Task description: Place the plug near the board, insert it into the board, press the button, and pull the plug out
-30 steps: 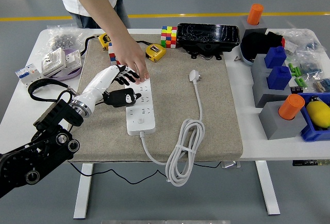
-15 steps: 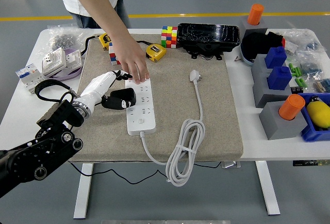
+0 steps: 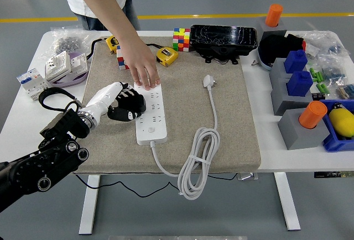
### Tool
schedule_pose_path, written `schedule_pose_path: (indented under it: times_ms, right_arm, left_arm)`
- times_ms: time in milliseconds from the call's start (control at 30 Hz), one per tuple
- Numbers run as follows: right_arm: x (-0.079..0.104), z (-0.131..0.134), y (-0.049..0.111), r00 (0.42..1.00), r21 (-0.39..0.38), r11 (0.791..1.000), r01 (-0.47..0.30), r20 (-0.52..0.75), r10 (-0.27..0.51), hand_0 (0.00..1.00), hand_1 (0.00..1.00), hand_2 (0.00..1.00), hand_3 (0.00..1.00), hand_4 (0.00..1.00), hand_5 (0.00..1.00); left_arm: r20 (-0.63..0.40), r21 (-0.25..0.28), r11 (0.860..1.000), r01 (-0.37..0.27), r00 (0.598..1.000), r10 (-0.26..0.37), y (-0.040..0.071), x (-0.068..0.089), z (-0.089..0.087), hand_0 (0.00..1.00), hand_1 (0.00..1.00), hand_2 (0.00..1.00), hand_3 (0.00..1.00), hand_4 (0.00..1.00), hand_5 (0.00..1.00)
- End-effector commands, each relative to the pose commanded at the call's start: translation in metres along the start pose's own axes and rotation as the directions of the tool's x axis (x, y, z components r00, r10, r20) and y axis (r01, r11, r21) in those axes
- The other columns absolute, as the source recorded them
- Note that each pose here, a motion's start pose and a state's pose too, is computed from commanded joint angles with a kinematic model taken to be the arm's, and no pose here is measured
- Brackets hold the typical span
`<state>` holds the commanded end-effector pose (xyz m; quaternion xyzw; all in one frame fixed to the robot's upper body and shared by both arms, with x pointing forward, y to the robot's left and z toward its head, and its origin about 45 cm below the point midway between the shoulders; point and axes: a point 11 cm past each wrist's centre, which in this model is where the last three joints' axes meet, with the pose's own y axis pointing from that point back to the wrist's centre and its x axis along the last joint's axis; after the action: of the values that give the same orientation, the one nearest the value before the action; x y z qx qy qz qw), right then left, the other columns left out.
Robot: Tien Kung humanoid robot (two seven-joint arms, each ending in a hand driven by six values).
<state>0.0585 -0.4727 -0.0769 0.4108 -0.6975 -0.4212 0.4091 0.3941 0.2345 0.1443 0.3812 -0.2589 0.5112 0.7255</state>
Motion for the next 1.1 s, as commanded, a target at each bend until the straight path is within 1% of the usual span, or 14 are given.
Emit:
schedule_pose_path:
  times_ms: [100,133,333,467,633,733,800,900,1000,1100]
  right_arm:
    - [0.000,0.000,0.000,1.000,0.000,1.000,0.000,-0.001,0.000,0.667,0.682,0.692,0.601,0.935,0.535]
    - [0.000,0.000,0.000,1.000,0.000,1.000,0.000,-0.001,0.000,0.667,0.682,0.692,0.601,0.935,0.536]
    - [0.000,0.000,0.000,1.000,0.000,1.000,0.000,0.001,0.000,0.666,0.682,0.691,0.602,0.935,0.536]
    - [0.000,-0.001,0.000,1.000,0.001,1.000,0.000,0.001,0.000,0.666,0.682,0.691,0.602,0.935,0.536]
    - [0.000,0.000,0.000,1.000,0.000,1.000,0.001,-0.003,-0.001,0.666,0.682,0.692,0.600,0.934,0.534]
    - [0.000,0.001,0.000,1.000,-0.001,1.000,0.000,-0.004,0.000,0.666,0.682,0.692,0.599,0.933,0.534]
    - [0.000,0.000,0.000,1.000,-0.001,1.000,0.000,-0.005,0.000,0.666,0.682,0.692,0.599,0.933,0.534]
    - [-0.001,-0.002,0.000,1.000,0.003,1.000,0.003,-0.009,-0.003,0.666,0.682,0.692,0.599,0.933,0.534]
    - [-0.001,-0.003,0.000,1.000,0.005,1.000,0.004,-0.010,-0.004,0.665,0.681,0.691,0.598,0.933,0.534]
    - [-0.001,-0.003,0.000,1.000,0.004,1.000,0.003,-0.011,-0.003,0.665,0.681,0.691,0.598,0.933,0.534]
  left_arm:
    - [0.000,0.000,1.000,0.003,1.000,-0.003,0.000,-0.001,0.000,0.405,0.448,0.500,0.545,0.613,0.002]
    - [0.002,-0.001,1.000,0.002,1.000,-0.002,0.000,-0.001,0.000,0.380,0.410,0.465,0.525,0.588,0.002]
    - [0.004,-0.017,1.000,-0.002,1.000,0.002,0.000,0.000,0.002,0.376,0.404,0.454,0.523,0.580,0.002]
    - [-0.002,-0.037,0.999,-0.019,1.000,0.019,0.001,0.005,0.004,0.376,0.404,0.454,0.523,0.580,0.002]
    - [-0.034,-0.074,0.995,-0.067,0.997,0.065,0.005,0.017,0.008,0.376,0.403,0.452,0.524,0.584,0.002]
    - [-0.055,-0.075,0.993,-0.087,0.995,0.083,0.005,0.022,0.007,0.377,0.403,0.452,0.524,0.587,0.002]
    - [-0.064,-0.067,0.992,-0.106,0.993,0.101,0.005,0.026,0.002,0.377,0.403,0.452,0.524,0.587,0.002]
    - [-0.063,-0.033,0.991,-0.130,0.990,0.127,0.002,0.032,-0.011,0.377,0.403,0.452,0.524,0.587,0.002]
    - [-0.052,-0.002,0.991,-0.132,0.990,0.132,0.000,0.034,-0.023,0.377,0.410,0.454,0.527,0.593,0.002]
    - [-0.044,0.025,0.992,-0.125,0.991,0.126,-0.001,0.033,-0.032,0.377,0.410,0.454,0.527,0.593,0.002]
